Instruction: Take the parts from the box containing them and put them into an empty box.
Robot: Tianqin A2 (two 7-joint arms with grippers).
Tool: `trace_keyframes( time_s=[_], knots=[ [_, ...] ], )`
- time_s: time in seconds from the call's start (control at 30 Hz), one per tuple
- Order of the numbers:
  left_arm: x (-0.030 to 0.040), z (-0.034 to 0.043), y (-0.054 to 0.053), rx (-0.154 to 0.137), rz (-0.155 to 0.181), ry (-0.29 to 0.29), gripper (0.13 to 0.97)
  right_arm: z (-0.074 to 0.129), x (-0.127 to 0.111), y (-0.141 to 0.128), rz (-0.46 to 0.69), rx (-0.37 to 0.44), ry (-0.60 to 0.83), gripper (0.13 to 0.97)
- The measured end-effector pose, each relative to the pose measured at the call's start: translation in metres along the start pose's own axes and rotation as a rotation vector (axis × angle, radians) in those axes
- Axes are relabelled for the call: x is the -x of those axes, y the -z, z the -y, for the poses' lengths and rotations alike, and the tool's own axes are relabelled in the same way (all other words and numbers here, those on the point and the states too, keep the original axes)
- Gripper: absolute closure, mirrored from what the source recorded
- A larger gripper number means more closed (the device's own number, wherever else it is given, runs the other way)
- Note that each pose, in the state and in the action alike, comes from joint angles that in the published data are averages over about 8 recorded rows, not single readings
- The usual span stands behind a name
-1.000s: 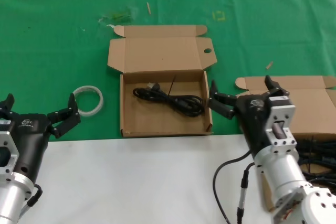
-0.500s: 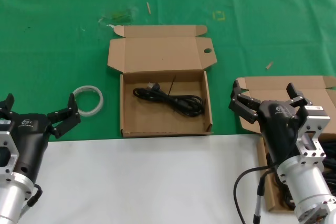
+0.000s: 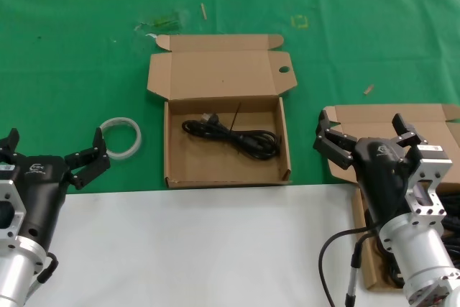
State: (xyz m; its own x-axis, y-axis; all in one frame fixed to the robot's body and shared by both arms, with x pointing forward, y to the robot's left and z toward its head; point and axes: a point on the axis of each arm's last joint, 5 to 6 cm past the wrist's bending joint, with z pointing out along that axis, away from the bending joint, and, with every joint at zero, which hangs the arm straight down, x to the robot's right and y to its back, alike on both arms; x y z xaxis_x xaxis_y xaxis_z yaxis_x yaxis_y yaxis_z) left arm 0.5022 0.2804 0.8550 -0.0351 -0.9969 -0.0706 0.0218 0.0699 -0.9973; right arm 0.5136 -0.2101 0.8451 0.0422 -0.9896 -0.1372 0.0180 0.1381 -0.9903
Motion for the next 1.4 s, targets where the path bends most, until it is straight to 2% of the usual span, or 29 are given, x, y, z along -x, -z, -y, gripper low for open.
trace_keyframes(
  time_s=[1.4],
  knots=[
    [0.0000, 0.0000, 0.0000, 0.000, 0.000, 0.000, 0.132, 0.0000, 0.0000, 0.0000, 0.000, 0.000, 0.000, 0.130]
  ],
)
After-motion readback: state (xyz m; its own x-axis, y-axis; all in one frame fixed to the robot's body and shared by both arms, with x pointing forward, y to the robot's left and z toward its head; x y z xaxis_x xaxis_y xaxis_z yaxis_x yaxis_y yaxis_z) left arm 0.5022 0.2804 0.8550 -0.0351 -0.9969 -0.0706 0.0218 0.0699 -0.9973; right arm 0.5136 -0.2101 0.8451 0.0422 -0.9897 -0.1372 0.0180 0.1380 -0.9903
